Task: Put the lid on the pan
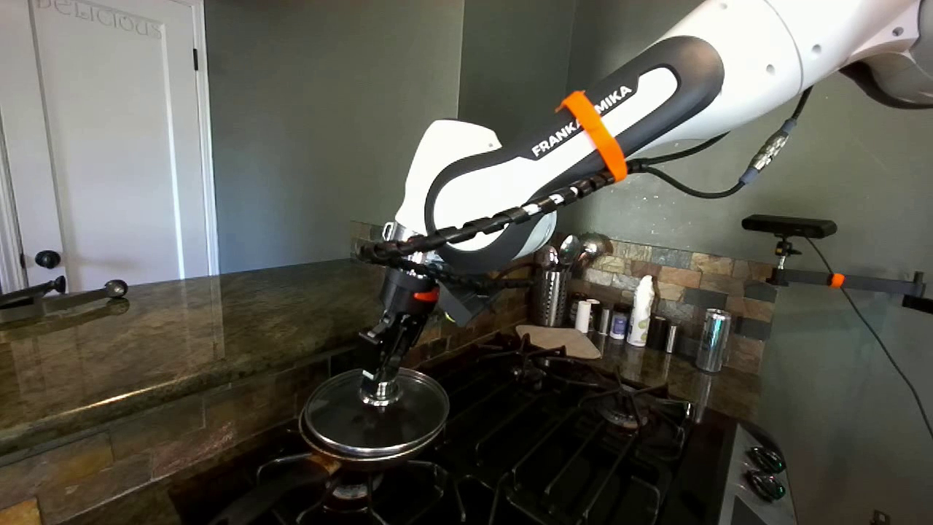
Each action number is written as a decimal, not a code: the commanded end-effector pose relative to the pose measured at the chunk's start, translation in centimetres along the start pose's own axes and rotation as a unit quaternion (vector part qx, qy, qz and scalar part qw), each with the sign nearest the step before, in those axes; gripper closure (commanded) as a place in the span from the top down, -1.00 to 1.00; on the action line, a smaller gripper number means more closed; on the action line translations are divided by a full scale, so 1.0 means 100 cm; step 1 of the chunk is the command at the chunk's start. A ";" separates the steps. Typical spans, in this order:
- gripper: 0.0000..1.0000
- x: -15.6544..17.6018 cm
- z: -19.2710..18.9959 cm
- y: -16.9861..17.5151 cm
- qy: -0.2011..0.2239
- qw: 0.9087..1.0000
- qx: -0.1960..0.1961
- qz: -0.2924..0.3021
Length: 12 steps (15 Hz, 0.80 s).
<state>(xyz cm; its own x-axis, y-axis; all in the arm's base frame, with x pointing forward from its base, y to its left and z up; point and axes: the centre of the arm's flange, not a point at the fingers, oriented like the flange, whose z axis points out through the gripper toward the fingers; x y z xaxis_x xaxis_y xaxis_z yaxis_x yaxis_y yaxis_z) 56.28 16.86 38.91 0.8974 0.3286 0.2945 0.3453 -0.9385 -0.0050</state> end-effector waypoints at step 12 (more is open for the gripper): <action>-0.53 0.007 0.006 0.008 0.017 1.000 0.001 0.004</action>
<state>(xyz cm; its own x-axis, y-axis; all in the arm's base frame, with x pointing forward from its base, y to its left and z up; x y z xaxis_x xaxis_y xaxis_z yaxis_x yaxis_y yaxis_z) 56.55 16.34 38.39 0.9015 0.3193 0.2923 0.3357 -0.9419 -0.0064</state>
